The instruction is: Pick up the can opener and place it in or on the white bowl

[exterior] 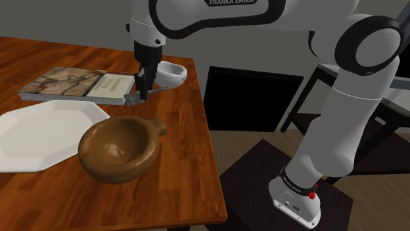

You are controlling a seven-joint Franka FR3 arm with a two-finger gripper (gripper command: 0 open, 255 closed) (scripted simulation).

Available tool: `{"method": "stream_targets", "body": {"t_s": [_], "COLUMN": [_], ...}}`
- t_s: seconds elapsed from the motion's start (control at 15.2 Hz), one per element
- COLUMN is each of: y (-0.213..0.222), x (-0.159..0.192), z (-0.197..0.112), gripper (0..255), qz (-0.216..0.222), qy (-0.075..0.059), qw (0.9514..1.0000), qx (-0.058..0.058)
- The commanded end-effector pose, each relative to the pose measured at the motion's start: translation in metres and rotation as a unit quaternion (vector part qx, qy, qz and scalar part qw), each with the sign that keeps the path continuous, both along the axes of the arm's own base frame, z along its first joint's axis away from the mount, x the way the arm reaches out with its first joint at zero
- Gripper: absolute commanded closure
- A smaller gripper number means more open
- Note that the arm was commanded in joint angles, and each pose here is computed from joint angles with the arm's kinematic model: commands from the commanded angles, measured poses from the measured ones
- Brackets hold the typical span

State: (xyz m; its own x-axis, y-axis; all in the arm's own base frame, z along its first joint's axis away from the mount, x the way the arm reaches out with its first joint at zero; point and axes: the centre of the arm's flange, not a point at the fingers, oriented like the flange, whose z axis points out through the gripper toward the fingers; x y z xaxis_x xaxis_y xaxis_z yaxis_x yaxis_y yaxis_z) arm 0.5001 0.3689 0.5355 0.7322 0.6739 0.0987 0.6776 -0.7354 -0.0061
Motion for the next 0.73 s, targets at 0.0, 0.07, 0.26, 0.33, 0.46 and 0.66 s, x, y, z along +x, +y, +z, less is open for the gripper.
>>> {"method": "stream_targets", "body": {"t_s": [0.0, 0.07, 0.26, 0.33, 0.46, 0.66], "y": [0.001, 0.001, 0.001, 0.001, 0.001, 0.001], "x": [0.0, 0.0, 0.0, 0.0, 0.0, 0.0], "z": [0.012, 0.017, 0.033, 0.038, 0.049, 0.064], "gripper": [255, 255, 255, 255, 255, 255], "qz": [0.0, 0.0, 0.0, 0.0, 0.0, 0.0], "qy": [0.0, 0.0, 0.0, 0.0, 0.0, 0.0], "qw": [1.0, 1.0, 1.0, 1.0, 1.0, 1.0], "qx": [0.0, 0.0, 0.0, 0.0, 0.0, 0.0]}}
